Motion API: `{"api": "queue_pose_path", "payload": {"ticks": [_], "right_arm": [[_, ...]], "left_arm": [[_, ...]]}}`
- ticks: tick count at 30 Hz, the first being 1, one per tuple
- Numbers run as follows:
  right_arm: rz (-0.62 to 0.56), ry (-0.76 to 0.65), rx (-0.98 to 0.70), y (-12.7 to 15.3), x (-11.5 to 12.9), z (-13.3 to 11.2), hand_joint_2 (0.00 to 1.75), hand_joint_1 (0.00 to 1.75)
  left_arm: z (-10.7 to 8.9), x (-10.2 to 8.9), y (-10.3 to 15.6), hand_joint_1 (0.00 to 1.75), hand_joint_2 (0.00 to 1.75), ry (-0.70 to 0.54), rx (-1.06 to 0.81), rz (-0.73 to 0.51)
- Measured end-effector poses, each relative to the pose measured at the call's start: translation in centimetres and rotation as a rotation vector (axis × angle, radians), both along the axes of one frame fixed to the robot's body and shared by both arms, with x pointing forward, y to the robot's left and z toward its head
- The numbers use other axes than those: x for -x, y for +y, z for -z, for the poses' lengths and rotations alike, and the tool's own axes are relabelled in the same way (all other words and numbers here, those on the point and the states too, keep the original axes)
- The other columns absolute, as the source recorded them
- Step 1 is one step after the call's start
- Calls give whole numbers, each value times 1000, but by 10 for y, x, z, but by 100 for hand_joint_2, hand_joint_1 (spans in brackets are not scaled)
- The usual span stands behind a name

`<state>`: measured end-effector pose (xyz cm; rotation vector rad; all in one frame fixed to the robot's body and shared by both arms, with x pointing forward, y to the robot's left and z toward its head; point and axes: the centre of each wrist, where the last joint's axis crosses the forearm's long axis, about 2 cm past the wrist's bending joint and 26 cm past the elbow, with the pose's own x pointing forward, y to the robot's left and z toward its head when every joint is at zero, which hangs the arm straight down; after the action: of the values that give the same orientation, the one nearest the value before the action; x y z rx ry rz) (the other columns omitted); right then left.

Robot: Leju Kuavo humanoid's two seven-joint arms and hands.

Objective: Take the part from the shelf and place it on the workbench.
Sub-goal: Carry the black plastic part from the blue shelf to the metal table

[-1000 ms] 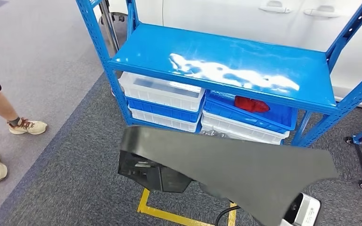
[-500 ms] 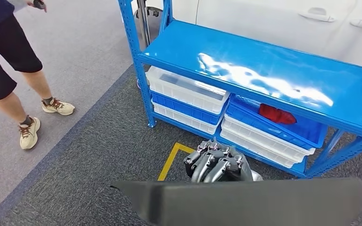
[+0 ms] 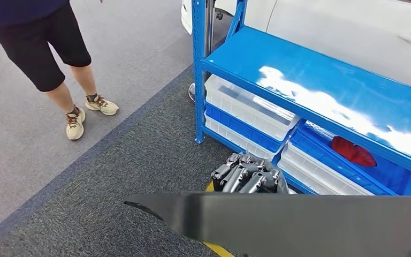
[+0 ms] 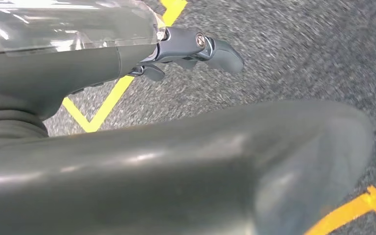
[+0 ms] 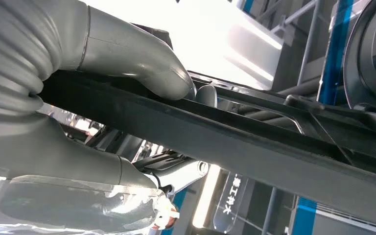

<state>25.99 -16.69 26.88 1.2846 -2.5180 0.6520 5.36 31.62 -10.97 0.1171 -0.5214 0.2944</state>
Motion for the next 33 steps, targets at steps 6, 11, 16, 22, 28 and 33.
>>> {"api": "queue_pose_path", "payload": {"ticks": [6, 11, 16, 22, 28, 33], "right_arm": [[-15, -17, 7, -1, -8, -6, 175, 175], [13, -2, 9, -4, -14, -5, 175, 175], [12, 9, 14, -5, -18, -5, 175, 175], [-36, 11, 32, -5, -25, -7, 175, 175], [-34, 30, 60, -8, -28, -1, 175, 175], [-42, 34, 70, -7, -30, 0, 175, 175]], "left_arm": [[1, 3, -3, 0, 0, -2, -19, -5], [0, 1, 0, 0, 0, -15, -24, 1], [0, -1, 5, 0, 0, -30, -27, 11], [0, -1, 8, 0, 0, -36, -43, 1], [-1, -1, 8, 0, 0, -39, -45, 1], [0, 0, 7, 0, 0, -36, -47, -4]]}}
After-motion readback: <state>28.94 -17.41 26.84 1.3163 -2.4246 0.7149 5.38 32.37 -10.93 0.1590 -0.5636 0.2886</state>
